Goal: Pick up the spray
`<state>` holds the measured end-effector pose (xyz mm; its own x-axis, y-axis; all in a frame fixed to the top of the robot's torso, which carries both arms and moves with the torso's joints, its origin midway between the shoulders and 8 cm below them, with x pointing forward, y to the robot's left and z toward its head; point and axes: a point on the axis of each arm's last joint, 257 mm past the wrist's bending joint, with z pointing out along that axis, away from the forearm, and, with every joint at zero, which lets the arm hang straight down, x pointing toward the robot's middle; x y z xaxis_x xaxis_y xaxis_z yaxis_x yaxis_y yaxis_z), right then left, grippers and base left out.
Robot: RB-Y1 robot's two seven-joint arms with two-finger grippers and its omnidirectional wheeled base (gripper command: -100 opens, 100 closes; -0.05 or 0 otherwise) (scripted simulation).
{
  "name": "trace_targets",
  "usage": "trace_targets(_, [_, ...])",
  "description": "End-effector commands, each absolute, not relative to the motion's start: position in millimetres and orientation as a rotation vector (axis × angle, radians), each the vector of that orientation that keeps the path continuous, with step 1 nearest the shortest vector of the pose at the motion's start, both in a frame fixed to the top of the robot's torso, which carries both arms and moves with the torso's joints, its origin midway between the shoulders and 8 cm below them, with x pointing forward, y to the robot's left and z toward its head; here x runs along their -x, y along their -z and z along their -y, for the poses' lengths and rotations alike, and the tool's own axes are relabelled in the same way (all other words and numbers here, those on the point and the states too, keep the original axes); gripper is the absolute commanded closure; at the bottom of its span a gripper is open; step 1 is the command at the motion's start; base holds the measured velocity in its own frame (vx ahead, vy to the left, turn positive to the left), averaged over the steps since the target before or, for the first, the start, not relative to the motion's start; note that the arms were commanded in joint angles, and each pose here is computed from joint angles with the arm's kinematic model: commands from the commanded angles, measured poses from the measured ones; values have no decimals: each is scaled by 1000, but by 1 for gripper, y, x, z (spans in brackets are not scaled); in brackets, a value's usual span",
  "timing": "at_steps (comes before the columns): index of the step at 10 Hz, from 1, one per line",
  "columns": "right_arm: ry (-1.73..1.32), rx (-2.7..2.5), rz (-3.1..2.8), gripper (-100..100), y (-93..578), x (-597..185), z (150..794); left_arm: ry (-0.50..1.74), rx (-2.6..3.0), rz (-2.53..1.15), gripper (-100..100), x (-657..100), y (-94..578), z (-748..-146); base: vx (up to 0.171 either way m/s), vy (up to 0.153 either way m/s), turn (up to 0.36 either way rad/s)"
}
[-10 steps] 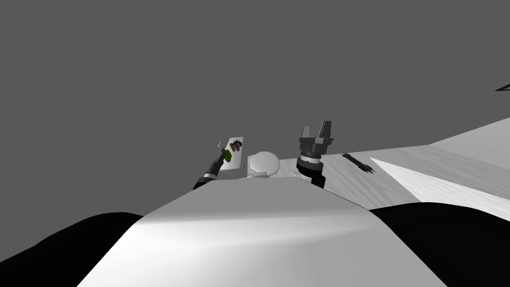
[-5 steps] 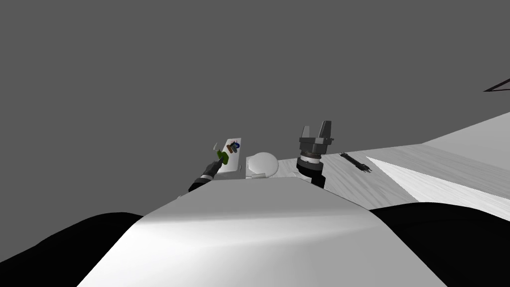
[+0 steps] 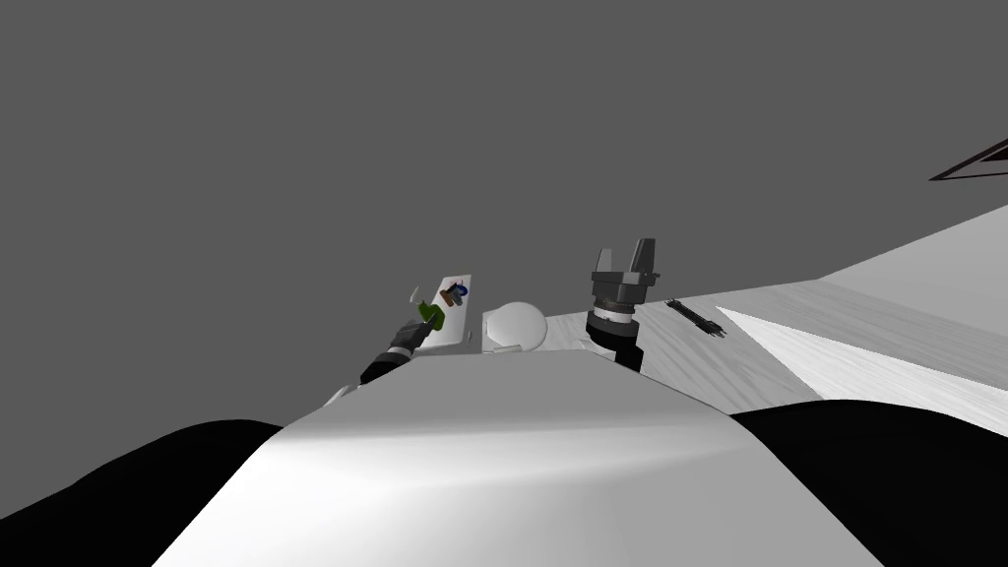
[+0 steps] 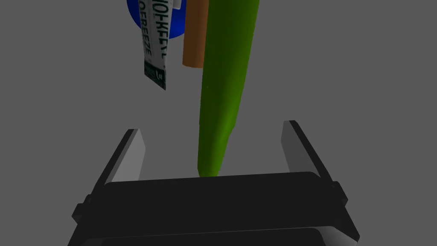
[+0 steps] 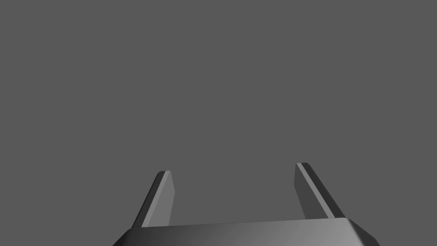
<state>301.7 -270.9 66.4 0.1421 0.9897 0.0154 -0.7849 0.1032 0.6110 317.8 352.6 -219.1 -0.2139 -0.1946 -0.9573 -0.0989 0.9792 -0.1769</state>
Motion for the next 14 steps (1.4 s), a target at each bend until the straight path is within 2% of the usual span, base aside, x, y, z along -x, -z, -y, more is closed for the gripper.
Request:
trace_targets(1, [-1378, -551, -456, 0, -66, -302, 271, 17, 157, -1803, -100, -319, 219, -362, 29, -34, -32])
trace_targets(2, [-1378, -551, -456, 0, -66, -302, 271, -38, 112, -1812, -100, -319, 219, -370, 26, -37, -47])
trace_targets(3, [-1378, -551, -456, 0, -66, -302, 271, -2, 139, -1806, -100, -319, 219, -365, 11, -16, -7])
trace_targets(4, [-1378, -551, -456, 0, -66, -302, 271, -10, 134, -1807, 0, -319, 219, -366, 0, 0, 0])
trace_targets(5, [-1378, -551, -456, 0, -66, -302, 271, 14, 82, -1782, -100, -332, 217, -363, -82, -57, 59])
trace_targets(14, [-1378, -551, -456, 0, -66, -302, 271, 32, 29, -1753, -100, -384, 234, -386, -41, -45, 18])
